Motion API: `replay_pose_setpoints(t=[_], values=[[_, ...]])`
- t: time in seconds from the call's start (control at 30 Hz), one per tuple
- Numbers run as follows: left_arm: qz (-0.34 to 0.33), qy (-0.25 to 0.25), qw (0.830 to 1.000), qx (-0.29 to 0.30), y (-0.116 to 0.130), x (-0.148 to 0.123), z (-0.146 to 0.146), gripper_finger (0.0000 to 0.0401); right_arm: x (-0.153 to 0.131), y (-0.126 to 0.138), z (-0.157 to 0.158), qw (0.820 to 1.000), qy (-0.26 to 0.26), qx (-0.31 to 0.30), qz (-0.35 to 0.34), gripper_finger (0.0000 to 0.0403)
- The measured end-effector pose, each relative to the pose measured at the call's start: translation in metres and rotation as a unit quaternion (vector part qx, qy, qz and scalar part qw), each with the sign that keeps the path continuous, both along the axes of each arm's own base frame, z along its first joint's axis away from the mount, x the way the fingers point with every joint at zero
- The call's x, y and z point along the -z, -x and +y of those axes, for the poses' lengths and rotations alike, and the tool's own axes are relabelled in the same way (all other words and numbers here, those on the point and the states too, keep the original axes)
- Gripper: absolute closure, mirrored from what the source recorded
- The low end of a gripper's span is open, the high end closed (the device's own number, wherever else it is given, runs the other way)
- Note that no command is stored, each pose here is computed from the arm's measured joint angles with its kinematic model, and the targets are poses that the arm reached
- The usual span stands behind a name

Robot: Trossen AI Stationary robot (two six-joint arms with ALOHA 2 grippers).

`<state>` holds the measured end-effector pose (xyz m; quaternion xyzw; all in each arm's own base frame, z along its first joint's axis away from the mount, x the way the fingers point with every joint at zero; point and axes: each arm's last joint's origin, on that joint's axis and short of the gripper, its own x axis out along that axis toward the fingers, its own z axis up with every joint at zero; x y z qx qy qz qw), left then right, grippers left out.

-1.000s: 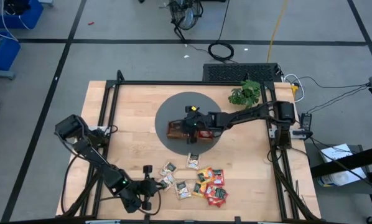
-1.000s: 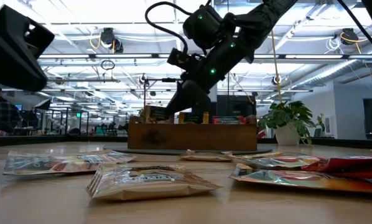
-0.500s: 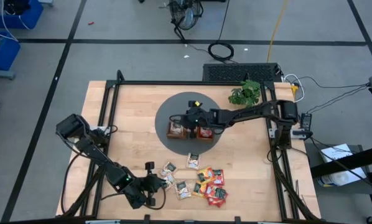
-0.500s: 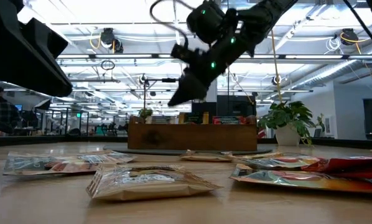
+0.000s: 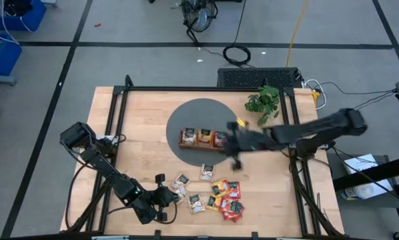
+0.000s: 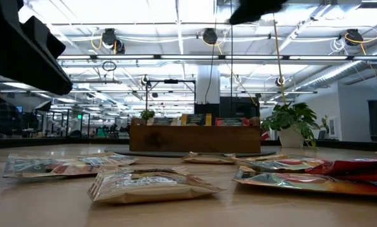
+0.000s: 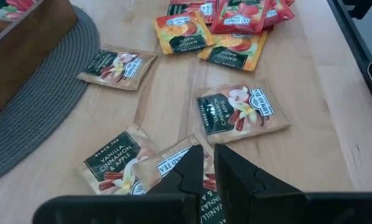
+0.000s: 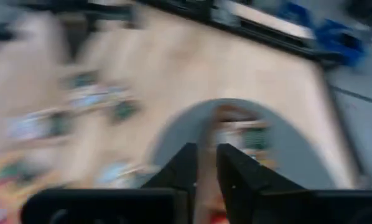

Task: Pick & Place Tea
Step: Put the red tea bag into the right section of the wooden organizer

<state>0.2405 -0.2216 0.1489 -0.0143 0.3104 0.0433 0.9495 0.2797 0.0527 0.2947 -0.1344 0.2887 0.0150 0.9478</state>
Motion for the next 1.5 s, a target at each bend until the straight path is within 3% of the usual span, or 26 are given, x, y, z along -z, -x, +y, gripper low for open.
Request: replay_pose_setpoints(t=[0.13,0.3,0.4,0.5,0.6,0.8,0.93,1.07,1.2,1.3,1.5], values=[[-0.025,0.043,0.999,-0.013,-0.005,-0.004,-0.001,0.0355,0.032,0.05,0.03,0.996,-0.07,-0.061,-0.01,0.0397],[-0.022,0.13,0.991,0.027,-0.034,-0.01,0.015,0.0373,0.098,0.093,0.042,0.981,-0.162,-0.08,-0.071,0.0395],[-0.029,0.116,0.992,0.049,-0.051,-0.009,0.025,0.0394,0.131,0.11,0.04,0.972,-0.191,-0.09,-0.099,0.0399],[-0.062,0.106,0.991,0.057,-0.067,-0.018,0.032,0.0392,0.152,0.12,0.034,0.967,-0.22,-0.061,-0.113,0.0402],[-0.058,0.105,0.99,0.077,-0.08,-0.021,0.043,0.0387,0.166,0.119,0.034,0.971,-0.218,-0.026,-0.097,0.0402],[-0.043,0.113,0.984,0.131,-0.131,-0.008,0.051,0.0394,0.181,0.098,0.047,0.982,-0.177,-0.027,-0.054,0.0402],[-0.041,0.072,0.984,0.156,-0.164,-0.002,0.05,0.038,0.185,0.086,0.055,0.985,-0.164,-0.027,-0.04,0.0403],[0.005,0.031,0.986,0.162,-0.189,0.011,0.044,0.0381,0.189,0.082,0.059,0.984,-0.174,-0.028,-0.025,0.0403],[0.045,0.011,0.985,0.165,-0.203,0.022,0.037,0.0395,0.185,0.08,0.062,0.982,-0.181,-0.036,-0.03,0.0403],[0.092,0.003,0.983,0.158,-0.2,0.029,0.04,0.0396,0.185,0.08,0.063,0.983,-0.18,-0.036,-0.026,0.0403],[0.112,-0.007,0.987,0.112,-0.197,0.031,0.046,0.0377,0.189,0.085,0.06,0.982,-0.188,-0.023,-0.008,0.0403]])
